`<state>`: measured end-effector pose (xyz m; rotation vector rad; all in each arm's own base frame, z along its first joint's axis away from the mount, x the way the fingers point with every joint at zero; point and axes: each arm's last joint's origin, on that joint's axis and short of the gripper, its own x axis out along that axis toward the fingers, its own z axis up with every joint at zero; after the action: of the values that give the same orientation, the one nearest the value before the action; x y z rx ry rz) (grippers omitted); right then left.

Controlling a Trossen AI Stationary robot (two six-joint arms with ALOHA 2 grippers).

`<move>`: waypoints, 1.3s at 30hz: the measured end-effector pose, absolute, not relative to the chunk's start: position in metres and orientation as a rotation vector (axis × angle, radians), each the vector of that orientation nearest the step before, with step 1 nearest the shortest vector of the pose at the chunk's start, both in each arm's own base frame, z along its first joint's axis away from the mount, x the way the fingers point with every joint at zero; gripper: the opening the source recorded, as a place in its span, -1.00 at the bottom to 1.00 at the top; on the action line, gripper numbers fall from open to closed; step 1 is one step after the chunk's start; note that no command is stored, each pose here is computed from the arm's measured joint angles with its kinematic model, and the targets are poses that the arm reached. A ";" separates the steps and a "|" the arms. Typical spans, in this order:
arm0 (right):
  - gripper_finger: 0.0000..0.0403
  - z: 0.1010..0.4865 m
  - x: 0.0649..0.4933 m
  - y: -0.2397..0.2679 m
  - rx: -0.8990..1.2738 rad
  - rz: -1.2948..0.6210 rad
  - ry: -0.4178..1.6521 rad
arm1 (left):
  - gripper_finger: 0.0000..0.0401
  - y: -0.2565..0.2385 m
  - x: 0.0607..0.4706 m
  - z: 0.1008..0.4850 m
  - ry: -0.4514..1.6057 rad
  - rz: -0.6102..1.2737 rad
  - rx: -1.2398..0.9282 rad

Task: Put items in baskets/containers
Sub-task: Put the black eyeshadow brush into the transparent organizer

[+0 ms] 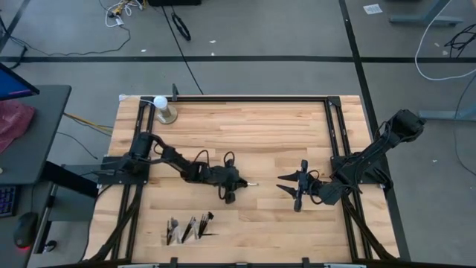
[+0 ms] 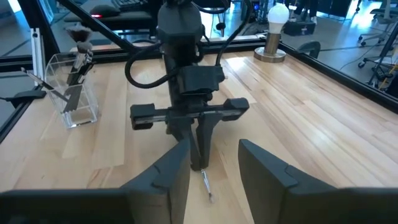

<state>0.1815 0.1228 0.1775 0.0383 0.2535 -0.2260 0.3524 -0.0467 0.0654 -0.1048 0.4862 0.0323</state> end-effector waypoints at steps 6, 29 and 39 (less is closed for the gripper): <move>-0.32 0.178 0.182 0.123 0.045 -0.225 0.247 | -0.54 -0.042 0.353 0.065 0.488 0.037 -0.077; -0.32 0.179 0.182 0.123 0.050 -0.224 0.242 | -0.44 -0.043 0.354 0.067 0.470 0.045 -0.020; -0.32 0.179 0.182 0.123 0.046 -0.225 0.242 | -0.24 -0.045 0.370 0.073 0.439 0.051 -0.016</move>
<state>0.1822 0.1229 0.1790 0.0464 0.2420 -0.2253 0.3701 -0.0449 0.0733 -0.0164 0.4394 0.0509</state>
